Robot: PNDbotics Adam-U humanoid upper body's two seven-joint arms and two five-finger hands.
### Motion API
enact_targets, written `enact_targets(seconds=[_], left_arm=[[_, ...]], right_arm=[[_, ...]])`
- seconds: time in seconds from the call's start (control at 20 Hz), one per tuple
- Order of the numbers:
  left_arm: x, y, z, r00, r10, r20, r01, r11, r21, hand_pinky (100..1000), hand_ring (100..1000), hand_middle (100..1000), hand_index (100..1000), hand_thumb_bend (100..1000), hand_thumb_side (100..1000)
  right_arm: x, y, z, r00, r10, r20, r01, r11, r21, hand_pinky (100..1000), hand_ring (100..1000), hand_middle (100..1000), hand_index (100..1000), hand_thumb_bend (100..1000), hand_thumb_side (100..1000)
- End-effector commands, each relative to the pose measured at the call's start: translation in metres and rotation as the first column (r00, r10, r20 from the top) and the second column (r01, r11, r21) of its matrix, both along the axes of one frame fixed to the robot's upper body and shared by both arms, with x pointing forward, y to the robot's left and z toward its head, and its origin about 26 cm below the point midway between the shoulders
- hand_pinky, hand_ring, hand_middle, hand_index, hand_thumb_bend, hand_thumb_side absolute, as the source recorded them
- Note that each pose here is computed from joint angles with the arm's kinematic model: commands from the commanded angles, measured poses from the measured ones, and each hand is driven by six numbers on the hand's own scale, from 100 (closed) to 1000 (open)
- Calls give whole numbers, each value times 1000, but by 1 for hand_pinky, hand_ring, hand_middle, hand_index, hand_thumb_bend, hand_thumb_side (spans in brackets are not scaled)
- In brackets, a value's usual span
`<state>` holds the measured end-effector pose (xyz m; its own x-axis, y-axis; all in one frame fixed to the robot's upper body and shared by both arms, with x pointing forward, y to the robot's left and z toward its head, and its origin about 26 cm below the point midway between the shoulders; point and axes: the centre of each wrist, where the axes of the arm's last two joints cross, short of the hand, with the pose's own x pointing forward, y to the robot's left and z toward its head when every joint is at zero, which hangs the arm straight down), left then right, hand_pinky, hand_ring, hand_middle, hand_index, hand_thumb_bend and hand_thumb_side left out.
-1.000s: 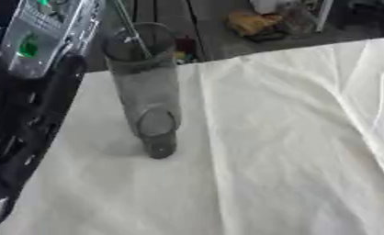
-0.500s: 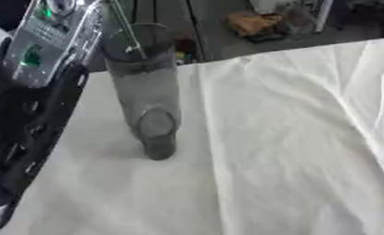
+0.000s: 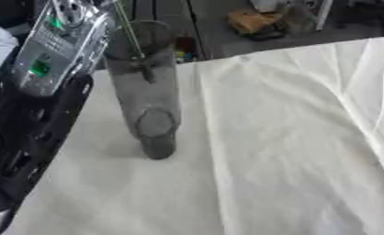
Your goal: Arrange flowers into the vase.
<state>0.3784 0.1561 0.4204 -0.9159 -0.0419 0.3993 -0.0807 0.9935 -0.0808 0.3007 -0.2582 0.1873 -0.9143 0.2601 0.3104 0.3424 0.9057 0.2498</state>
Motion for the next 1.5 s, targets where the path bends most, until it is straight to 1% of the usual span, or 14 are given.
enact_targets(seconds=[0.05, 0.25, 0.5, 0.65, 0.7, 0.8, 0.85, 0.95, 1.0, 1.05, 1.1, 1.15, 1.35, 1.5], left_arm=[[-2, 4, 7, 1000, 20, 4, -20, 1000, 3, 100, 100, 100, 100, 100, 511], [1, 4, 5, 998, 48, -40, -49, 999, -7, 100, 100, 100, 100, 100, 516], [5, 7, 2, 994, 87, -62, -89, 996, -18, 100, 100, 100, 100, 100, 527], [8, 8, -1, 992, 100, -79, -102, 995, -19, 100, 100, 100, 100, 100, 560], [8, 8, -1, 991, 103, -86, -105, 994, -21, 100, 100, 100, 100, 100, 589], [9, 10, -1, 990, 108, -95, -111, 994, -23, 100, 100, 100, 100, 100, 596], [10, 11, -2, 989, 113, -99, -115, 993, -18, 100, 100, 100, 117, 100, 604], [10, 12, -3, 987, 121, -109, -121, 993, 2, 100, 100, 100, 173, 148, 628], [11, 13, -3, 986, 124, -114, -123, 992, 13, 100, 100, 100, 173, 148, 628], [11, 13, -4, 984, 130, -124, -127, 991, 29, 100, 100, 108, 261, 151, 650], [12, 14, -4, 981, 136, -135, -131, 990, 46, 100, 100, 112, 266, 147, 652], [13, 15, -5, 978, 144, -150, -136, 989, 61, 100, 100, 119, 274, 100, 664], [14, 17, -5, 960, 182, -213, -162, 981, 108, 100, 100, 122, 272, 100, 676], [13, 18, -3, 951, 197, -239, -173, 978, 120, 100, 100, 114, 262, 100, 675]], right_arm=[[-2, -1, 6, 1000, -3, 30, 3, 1000, -1, 731, 776, 544, 845, 100, 997], [-2, -1, 6, 1000, -4, 29, 4, 1000, 0, 731, 777, 543, 845, 100, 998], [-2, -1, 6, 1000, -8, 28, 8, 1000, 2, 730, 777, 542, 845, 100, 998], [-2, -1, 5, 1000, -9, 26, 9, 1000, 3, 730, 777, 542, 845, 100, 998], [-2, -1, 5, 1000, -10, 26, 10, 1000, 4, 730, 777, 541, 845, 100, 998], [-2, -2, 5, 1000, -11, 25, 11, 1000, 5, 730, 777, 541, 845, 100, 998], [-2, -2, 5, 1000, -11, 24, 11, 1000, 6, 730, 777, 541, 845, 100, 998], [-2, -2, 5, 1000, -12, 23, 12, 1000, 7, 730, 777, 541, 845, 100, 998], [-2, -2, 5, 1000, -13, 23, 13, 1000, 7, 730, 777, 541, 845, 100, 998], [-2, -2, 5, 1000, -13, 22, 13, 1000, 8, 729, 777, 541, 845, 100, 998], [-2, -2, 5, 1000, -13, 22, 13, 1000, 8, 729, 777, 541, 845, 100, 998], [-2, -2, 4, 1000, -14, 22, 14, 1000, 9, 729, 777, 541, 845, 100, 998], [-3, -2, 4, 1000, -15, 19, 15, 1000, 11, 728, 777, 540, 844, 100, 998], [-3, -3, 3, 1000, -19, 18, 19, 1000, 18, 728, 778, 540, 845, 100, 999]])
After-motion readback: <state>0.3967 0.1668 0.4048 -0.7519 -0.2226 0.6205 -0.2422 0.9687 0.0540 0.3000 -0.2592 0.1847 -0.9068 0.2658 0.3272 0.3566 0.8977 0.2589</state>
